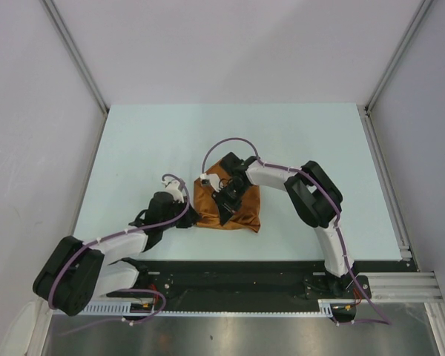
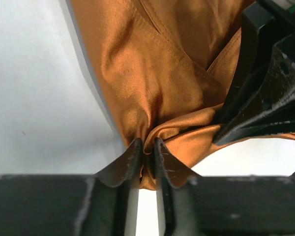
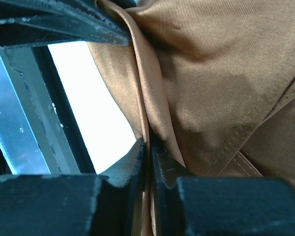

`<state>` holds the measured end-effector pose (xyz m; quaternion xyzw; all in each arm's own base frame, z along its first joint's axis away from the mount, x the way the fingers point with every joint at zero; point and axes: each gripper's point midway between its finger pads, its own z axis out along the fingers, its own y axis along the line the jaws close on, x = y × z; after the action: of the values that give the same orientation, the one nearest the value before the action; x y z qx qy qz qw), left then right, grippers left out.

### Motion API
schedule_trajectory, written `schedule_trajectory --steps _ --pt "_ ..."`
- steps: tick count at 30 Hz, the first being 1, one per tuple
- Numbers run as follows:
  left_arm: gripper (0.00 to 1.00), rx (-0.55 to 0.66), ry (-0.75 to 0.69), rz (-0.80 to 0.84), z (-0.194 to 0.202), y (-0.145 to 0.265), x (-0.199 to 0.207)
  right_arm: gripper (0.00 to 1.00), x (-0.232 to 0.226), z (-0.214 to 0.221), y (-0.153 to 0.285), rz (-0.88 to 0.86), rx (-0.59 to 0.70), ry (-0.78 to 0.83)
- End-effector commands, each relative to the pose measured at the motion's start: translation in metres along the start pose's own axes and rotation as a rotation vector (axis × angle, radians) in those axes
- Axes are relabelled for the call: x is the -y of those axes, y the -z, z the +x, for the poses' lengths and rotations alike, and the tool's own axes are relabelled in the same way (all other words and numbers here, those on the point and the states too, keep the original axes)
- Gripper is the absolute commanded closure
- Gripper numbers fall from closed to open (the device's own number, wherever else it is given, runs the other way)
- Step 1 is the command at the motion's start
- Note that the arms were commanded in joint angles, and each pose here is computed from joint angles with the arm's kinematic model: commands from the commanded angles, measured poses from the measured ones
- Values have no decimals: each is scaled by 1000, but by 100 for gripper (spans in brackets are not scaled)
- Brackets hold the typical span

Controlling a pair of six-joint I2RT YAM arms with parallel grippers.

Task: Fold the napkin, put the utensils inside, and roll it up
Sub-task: Roll the napkin with the utensil

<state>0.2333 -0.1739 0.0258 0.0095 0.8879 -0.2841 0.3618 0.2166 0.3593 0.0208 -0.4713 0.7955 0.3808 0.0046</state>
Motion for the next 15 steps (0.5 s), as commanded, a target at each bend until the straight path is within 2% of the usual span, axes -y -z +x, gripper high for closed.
schedule_trajectory --steps 1,6,10,11,13,14,15 --pt "86 43 -29 19 -23 -4 7 77 10 -4 6 25 18 5" --pt "95 6 -30 4 -20 -6 3 59 5 -40 47 83 173 37" --pt "98 -19 -22 1 -18 -8 3 53 -7 -61 83 174 287 88" --pt "99 -28 -20 4 -17 -8 4 51 -10 -67 96 224 341 121" --pt "99 -39 -15 8 -19 -9 6 46 -14 -67 101 288 368 173" --pt "100 -54 -11 9 -17 -11 6 45 -2 -59 97 374 372 186" --pt "100 -69 -2 2 -17 -12 6 41 -10 -63 108 423 411 230"
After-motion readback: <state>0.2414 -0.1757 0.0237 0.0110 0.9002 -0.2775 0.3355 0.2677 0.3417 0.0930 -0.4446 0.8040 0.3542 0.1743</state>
